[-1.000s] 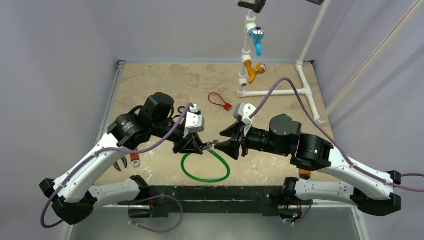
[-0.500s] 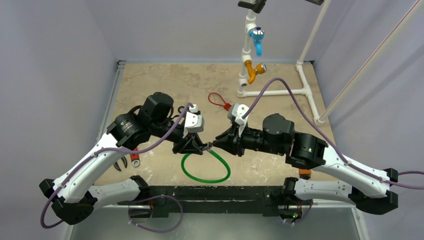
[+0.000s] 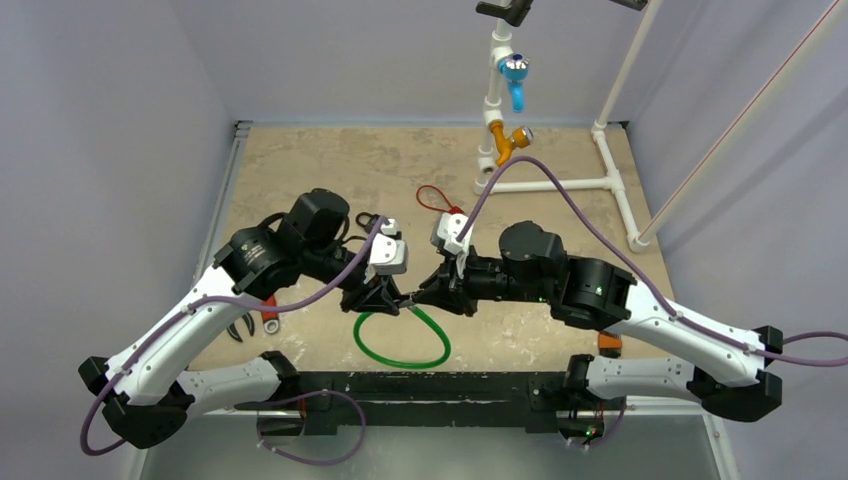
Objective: Unlock with the key
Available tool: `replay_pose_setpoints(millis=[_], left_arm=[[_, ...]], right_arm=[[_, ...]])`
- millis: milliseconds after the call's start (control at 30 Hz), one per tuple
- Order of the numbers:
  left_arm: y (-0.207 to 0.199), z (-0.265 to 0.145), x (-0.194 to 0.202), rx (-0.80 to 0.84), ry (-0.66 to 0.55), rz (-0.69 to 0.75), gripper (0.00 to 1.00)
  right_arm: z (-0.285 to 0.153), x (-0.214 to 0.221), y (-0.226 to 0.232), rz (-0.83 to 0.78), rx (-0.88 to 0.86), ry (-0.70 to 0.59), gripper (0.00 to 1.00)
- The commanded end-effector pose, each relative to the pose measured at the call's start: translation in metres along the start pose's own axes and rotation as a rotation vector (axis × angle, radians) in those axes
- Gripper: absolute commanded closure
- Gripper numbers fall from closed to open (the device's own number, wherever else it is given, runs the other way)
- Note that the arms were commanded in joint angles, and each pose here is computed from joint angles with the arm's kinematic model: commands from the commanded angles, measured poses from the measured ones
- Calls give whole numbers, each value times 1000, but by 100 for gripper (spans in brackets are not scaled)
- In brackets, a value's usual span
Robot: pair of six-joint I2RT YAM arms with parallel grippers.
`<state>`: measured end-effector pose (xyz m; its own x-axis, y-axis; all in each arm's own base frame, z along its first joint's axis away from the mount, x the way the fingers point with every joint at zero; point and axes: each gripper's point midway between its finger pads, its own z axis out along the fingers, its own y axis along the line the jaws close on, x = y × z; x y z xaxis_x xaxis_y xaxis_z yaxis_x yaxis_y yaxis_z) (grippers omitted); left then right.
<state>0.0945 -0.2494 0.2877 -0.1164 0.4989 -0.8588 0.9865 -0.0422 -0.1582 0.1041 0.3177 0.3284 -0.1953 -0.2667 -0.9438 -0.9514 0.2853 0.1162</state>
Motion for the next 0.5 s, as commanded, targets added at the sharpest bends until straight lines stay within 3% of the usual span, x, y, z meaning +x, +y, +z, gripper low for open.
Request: replay_pose_setpoints(millis=[0,233,333,400,467], left_arm=[[-10,-7,-29,28,-70,158,100],[-8,-7,-30,18,-51,210,100],[-7,-7,-30,13,-48,207,100],[-7,-7,-27,11,-43,201,100],[-6,-7,-24,5,-38,199,100]], right_arm=[[1,-3,20,-34,-115,38,100],[8,19,31,-27,-197,142,100],[2,11,28,-28,-169,121,80],[-7,-2,24,-34,-136,66,59],[-21,-16,21,-41,-101,6,49]])
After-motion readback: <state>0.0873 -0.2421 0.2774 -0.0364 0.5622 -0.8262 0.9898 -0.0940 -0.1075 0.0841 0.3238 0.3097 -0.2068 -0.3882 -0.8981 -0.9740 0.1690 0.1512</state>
